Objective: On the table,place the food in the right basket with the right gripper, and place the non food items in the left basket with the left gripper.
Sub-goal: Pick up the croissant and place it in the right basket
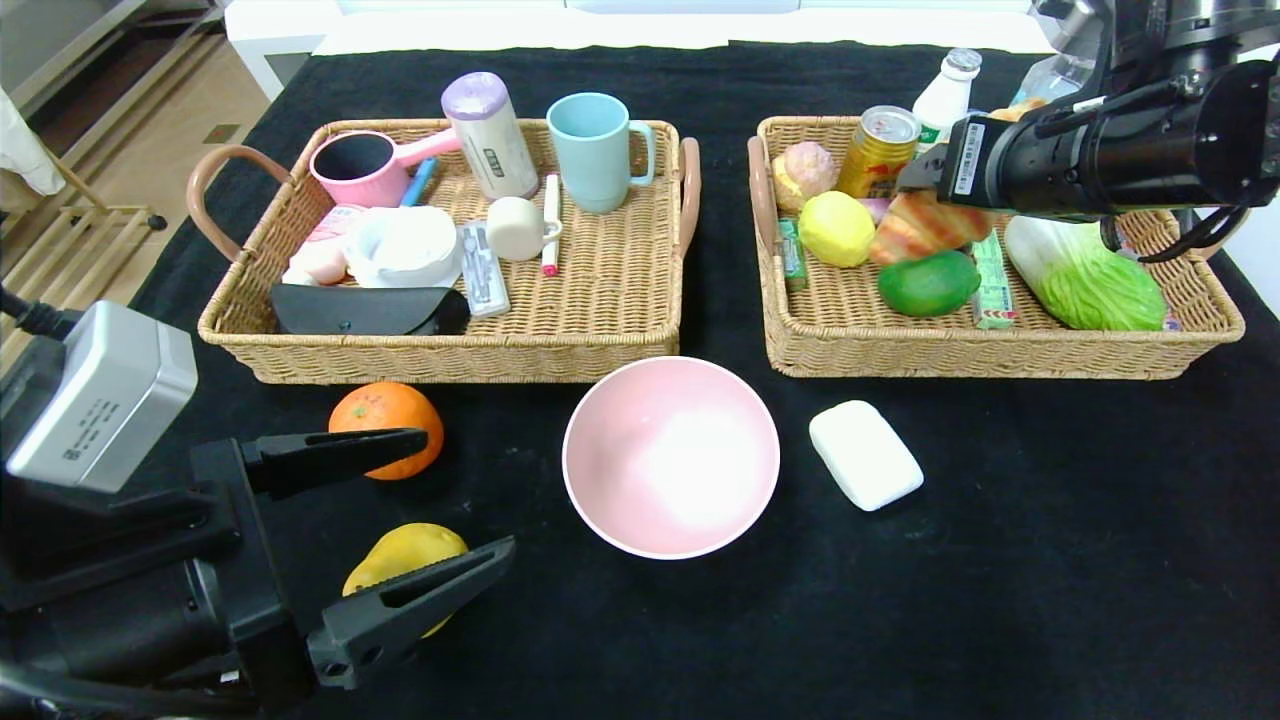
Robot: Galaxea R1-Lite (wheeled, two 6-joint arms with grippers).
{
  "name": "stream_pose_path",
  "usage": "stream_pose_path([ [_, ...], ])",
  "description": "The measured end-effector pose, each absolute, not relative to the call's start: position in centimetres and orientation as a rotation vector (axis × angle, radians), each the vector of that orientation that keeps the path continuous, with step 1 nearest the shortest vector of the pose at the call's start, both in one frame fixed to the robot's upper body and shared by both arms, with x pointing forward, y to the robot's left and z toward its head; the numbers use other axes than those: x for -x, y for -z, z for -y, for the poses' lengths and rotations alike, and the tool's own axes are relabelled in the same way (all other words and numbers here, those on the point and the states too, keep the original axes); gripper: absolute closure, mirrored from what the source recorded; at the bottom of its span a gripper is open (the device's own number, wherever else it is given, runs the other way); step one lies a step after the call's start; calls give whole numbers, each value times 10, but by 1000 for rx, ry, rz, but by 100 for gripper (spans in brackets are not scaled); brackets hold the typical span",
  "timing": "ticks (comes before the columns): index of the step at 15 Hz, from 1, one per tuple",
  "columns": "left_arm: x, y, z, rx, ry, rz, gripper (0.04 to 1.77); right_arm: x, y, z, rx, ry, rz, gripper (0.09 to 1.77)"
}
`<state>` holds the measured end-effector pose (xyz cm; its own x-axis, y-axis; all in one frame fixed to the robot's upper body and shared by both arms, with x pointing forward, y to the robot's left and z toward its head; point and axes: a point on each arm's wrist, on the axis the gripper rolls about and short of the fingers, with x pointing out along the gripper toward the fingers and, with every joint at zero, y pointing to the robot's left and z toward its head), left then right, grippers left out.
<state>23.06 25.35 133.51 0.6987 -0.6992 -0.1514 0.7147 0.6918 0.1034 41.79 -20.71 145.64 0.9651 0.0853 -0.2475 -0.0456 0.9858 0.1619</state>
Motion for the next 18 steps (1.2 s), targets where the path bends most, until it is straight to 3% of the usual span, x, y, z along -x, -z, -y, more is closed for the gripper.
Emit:
stream_pose_path([
  [7,-231,-1335,-253,-159,791,-104,9,-418,-1456,205,-154,-72,-259,26],
  [18,-231,-1334,-253,-160,792,-106,9,-400,-1465,209,-105,-91,-247,18],
])
